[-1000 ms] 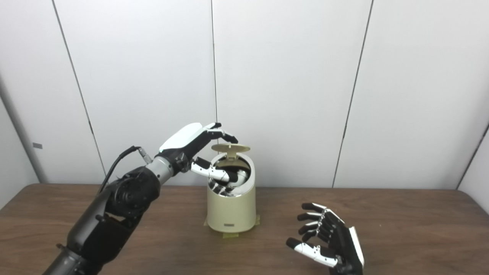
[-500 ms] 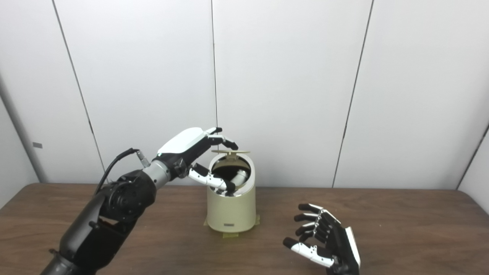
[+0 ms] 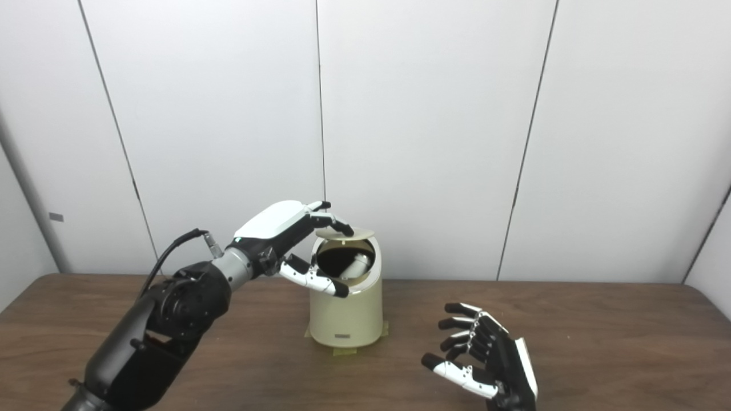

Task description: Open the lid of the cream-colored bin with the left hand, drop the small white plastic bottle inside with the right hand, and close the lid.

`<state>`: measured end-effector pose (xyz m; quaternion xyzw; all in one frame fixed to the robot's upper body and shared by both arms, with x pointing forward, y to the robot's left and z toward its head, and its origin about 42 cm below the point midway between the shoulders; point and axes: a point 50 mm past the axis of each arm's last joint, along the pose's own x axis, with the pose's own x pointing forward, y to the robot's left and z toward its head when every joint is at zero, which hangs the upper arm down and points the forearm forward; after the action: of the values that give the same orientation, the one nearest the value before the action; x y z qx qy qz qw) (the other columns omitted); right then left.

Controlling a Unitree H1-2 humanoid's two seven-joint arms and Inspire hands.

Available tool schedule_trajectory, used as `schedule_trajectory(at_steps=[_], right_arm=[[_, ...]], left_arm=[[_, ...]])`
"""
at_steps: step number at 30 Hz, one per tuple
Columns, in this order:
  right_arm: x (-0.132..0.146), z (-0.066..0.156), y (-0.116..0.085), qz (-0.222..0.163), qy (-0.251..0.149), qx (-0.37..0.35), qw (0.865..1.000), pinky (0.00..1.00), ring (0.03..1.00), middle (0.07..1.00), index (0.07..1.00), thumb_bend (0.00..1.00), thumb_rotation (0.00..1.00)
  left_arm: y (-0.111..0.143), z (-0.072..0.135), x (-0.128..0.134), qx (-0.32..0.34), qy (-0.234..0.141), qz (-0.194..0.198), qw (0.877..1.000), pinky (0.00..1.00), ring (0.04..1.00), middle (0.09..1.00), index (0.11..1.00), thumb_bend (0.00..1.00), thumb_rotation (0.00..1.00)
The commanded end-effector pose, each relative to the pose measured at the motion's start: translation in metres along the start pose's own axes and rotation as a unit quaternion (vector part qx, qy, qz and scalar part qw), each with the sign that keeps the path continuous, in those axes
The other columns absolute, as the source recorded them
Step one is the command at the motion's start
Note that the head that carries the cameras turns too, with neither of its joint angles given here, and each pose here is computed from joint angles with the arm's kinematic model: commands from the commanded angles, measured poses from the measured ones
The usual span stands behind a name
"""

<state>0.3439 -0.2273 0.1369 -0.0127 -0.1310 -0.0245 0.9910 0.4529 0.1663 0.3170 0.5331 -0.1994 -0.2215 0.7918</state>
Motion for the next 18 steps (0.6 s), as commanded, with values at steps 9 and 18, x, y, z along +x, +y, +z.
schedule_trajectory(at_steps=[9, 18], right_arm=[[0.011, 0.018, 0.003, 0.004, -0.039, 0.004, 0.999, 0.34, 0.442, 0.583, 0.655, 0.76, 0.18], [0.011, 0.020, 0.003, 0.006, -0.037, -0.001, 0.999, 0.34, 0.449, 0.587, 0.657, 0.76, 0.19]], left_arm=[[0.019, 0.009, -0.002, 0.034, -0.011, 0.014, 0.999, 1.00, 0.983, 0.823, 0.775, 1.00, 0.42], [0.010, 0.009, -0.008, 0.035, -0.016, -0.007, 0.999, 1.00, 0.975, 0.807, 0.765, 1.00, 0.43]])
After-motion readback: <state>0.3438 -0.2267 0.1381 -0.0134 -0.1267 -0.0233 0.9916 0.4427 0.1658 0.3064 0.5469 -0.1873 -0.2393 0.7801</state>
